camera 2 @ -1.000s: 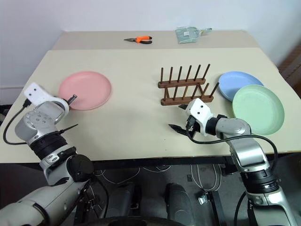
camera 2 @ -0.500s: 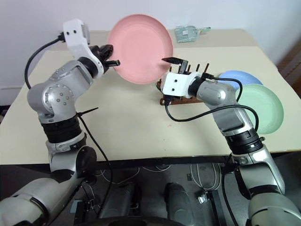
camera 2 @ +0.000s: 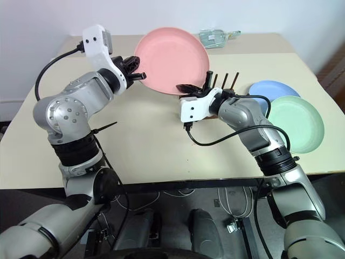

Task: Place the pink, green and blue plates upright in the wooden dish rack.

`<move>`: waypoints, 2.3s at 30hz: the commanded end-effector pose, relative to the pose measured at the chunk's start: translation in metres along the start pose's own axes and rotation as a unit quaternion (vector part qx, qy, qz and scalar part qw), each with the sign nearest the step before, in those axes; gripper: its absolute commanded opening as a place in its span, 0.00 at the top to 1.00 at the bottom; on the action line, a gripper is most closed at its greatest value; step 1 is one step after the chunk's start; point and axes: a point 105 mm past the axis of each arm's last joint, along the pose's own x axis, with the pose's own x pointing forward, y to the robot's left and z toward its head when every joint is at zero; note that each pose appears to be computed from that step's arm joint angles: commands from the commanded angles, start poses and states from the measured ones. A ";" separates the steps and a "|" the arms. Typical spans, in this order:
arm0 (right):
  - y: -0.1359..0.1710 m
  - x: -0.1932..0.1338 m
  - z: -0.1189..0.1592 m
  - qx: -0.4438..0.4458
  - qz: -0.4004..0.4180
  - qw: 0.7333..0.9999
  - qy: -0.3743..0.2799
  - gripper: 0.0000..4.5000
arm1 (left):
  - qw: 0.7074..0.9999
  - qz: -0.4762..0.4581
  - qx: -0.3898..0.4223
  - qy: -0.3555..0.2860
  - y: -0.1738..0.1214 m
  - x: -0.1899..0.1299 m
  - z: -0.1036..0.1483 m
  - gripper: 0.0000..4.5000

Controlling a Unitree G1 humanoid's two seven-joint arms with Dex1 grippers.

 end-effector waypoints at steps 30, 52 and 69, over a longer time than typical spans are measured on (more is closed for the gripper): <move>-0.086 -0.110 -0.109 0.680 -0.210 0.701 0.040 1.00 | 0.904 -0.360 0.213 0.090 -0.018 -0.086 -0.114 0.46; -0.116 -0.153 -0.123 0.539 -0.289 0.789 0.065 0.10 | 0.901 -0.359 0.222 0.103 -0.021 -0.087 -0.123 0.44; 0.076 -0.202 -0.141 0.415 -0.077 0.802 0.423 0.10 | 0.881 -0.395 0.231 0.121 -0.027 -0.076 -0.135 0.44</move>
